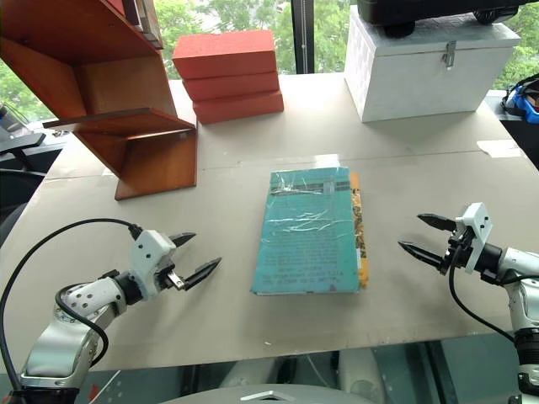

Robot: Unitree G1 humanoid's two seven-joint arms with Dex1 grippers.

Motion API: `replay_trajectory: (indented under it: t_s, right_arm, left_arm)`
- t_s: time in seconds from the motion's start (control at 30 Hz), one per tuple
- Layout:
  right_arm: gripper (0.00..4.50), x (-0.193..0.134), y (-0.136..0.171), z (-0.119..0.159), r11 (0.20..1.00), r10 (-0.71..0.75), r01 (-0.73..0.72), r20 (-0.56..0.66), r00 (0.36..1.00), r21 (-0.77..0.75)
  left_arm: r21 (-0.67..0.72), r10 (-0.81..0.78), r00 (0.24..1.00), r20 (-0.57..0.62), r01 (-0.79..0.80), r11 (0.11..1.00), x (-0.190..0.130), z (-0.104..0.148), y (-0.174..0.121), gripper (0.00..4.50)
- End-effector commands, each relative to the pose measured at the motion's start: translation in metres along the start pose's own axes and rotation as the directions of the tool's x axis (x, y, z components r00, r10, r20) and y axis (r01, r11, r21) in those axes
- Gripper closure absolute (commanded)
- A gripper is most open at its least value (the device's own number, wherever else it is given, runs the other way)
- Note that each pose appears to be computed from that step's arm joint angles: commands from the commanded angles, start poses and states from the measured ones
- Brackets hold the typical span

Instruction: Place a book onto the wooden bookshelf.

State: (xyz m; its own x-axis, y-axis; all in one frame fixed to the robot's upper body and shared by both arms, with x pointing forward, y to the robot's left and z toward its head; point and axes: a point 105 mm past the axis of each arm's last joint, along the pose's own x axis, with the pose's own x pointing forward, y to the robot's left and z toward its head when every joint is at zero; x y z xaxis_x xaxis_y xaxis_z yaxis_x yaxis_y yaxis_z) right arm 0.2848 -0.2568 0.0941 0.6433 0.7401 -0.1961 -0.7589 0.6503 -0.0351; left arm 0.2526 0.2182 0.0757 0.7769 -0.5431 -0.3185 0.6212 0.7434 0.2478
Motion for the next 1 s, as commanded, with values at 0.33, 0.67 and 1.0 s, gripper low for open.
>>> replay_trajectory:
  t_s: [0.33,0.67,1.0]
  right_arm:
    - [0.05,-0.002,0.0,0.012,0.999,0.003,-0.001,0.045,0.999,-0.044]
    - [0.05,-0.004,0.002,0.012,0.999,-0.006,0.009,0.058,0.998,-0.047]
    - [0.05,-0.015,0.017,0.028,0.994,0.059,-0.051,0.084,0.995,-0.093]
  left_arm:
    - [0.017,0.007,1.0,0.028,-0.007,1.0,-0.005,0.006,0.008,0.0]
    - [0.014,-0.022,0.999,0.028,0.022,1.0,-0.001,0.007,0.004,0.0]
    - [-0.176,-0.206,0.969,0.138,0.229,0.957,0.002,0.031,-0.02,0.0]
